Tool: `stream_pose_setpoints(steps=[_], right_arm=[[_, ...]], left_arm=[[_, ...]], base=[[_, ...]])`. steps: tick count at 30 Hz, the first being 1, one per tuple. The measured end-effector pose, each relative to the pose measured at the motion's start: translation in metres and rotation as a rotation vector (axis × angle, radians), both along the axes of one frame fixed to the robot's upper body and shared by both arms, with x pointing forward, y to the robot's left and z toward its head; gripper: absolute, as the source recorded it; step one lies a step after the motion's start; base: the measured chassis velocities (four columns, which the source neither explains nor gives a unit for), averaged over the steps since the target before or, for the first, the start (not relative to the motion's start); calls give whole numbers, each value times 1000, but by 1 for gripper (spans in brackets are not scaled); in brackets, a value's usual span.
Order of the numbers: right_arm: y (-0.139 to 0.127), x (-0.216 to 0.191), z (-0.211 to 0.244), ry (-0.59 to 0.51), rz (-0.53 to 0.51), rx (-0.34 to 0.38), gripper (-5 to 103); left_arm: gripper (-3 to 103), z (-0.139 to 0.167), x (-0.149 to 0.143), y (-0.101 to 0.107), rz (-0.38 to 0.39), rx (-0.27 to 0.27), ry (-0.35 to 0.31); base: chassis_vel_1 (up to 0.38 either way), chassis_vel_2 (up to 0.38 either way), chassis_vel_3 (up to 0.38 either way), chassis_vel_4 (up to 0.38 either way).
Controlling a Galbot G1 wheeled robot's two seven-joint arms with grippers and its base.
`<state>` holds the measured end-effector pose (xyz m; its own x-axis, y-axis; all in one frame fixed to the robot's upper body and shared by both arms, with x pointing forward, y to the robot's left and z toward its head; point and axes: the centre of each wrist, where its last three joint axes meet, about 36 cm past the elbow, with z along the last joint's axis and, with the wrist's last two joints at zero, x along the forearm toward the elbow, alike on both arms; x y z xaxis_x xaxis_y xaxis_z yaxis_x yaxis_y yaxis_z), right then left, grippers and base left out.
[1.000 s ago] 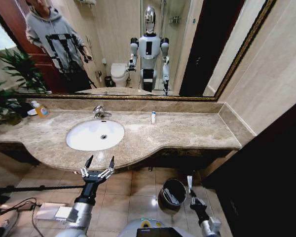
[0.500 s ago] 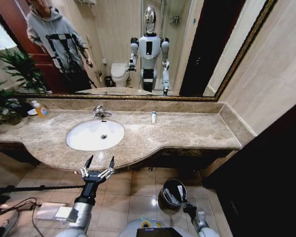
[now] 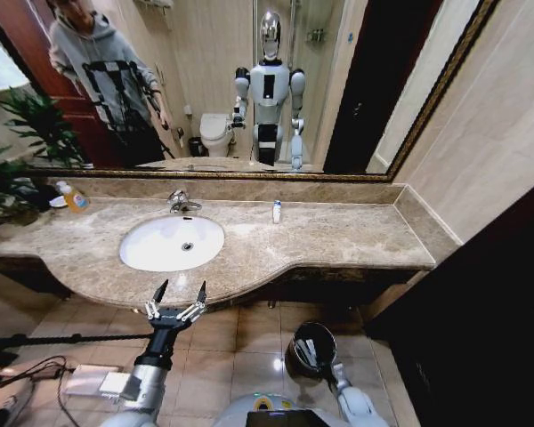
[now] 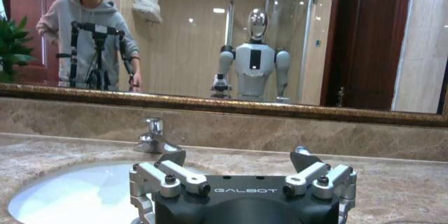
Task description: Pick up the trash from the sink and place it in the trash bin.
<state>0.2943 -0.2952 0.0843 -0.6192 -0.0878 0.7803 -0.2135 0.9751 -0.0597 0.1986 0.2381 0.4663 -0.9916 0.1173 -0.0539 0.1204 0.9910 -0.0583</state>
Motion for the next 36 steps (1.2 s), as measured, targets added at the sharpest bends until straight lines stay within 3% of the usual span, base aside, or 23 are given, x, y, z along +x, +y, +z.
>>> stream_pose_setpoints(steps=[6, 14, 15, 17, 23, 27, 30, 32, 35, 36], right_arm=[[-6, 31, -13, 21, -3, -19, 0], [-1, 39, -29, 74, -18, -6, -2], [-1, 40, -30, 78, -19, -6, 8], [-1, 41, -30, 78, -19, -5, 8], [-1, 44, -28, 68, -18, -6, 35], [-2, 42, -26, 65, -16, -9, 46], [-5, 38, -24, 58, -22, -10, 62], [-6, 36, -24, 56, -24, -11, 62], [-8, 33, -20, 41, -27, -11, 79], [-8, 33, -20, 41, -27, -11, 79]], left_arm=[[100, 0, 0, 0, 0, 0, 0], [100, 0, 0, 0, 0, 0, 0], [100, 0, 0, 0, 0, 0, 0], [100, 0, 0, 0, 0, 0, 0], [100, 0, 0, 0, 0, 0, 0], [100, 0, 0, 0, 0, 0, 0], [100, 0, 0, 0, 0, 0, 0], [100, 0, 0, 0, 0, 0, 0], [100, 0, 0, 0, 0, 0, 0], [100, 0, 0, 0, 0, 0, 0]], base=[[0, 0, 0, 0], [0, 0, 0, 0], [0, 0, 0, 0], [0, 0, 0, 0], [0, 0, 0, 0], [0, 0, 0, 0], [0, 0, 0, 0], [0, 0, 0, 0], [0, 0, 0, 0], [0, 0, 0, 0]])
